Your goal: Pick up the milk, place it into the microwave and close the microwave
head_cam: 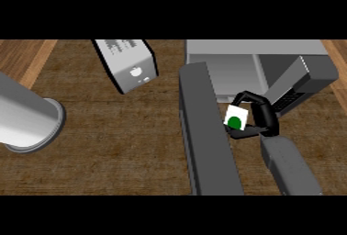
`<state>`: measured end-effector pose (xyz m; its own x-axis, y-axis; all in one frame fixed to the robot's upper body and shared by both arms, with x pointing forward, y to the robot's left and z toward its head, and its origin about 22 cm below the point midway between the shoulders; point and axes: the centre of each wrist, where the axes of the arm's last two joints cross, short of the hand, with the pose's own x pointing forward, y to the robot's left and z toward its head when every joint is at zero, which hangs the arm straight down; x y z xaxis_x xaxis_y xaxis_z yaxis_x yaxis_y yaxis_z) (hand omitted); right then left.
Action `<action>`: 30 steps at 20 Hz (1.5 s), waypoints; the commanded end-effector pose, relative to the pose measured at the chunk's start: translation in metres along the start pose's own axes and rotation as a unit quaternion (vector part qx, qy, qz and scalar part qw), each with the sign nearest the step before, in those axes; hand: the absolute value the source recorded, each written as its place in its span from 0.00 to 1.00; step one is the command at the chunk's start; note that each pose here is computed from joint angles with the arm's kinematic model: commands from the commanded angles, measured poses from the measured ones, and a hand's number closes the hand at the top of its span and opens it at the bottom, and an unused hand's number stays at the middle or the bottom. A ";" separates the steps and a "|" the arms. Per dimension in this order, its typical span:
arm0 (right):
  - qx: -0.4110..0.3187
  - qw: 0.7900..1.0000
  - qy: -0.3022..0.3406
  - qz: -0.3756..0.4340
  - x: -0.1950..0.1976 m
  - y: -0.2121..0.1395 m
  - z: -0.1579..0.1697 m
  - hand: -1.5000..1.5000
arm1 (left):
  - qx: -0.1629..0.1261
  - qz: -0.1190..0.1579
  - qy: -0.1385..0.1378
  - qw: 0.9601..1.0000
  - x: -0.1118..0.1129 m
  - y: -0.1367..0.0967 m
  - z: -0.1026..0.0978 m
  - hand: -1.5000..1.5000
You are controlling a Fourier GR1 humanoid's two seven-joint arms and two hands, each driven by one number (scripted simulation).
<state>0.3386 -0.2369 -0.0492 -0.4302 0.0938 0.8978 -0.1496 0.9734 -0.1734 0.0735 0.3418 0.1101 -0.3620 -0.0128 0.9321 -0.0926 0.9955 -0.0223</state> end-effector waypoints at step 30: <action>-0.121 0.936 -0.008 0.331 0.042 -0.006 -0.138 1.00 | -0.046 0.021 -0.013 0.999 -0.026 0.001 -0.022 0.00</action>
<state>0.4409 -0.2051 0.0384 -0.3622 0.6252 0.6913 0.2790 0.7804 -0.5596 0.0973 0.3508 0.0964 -0.3817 0.0138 0.9242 -0.0164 0.9996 -0.0217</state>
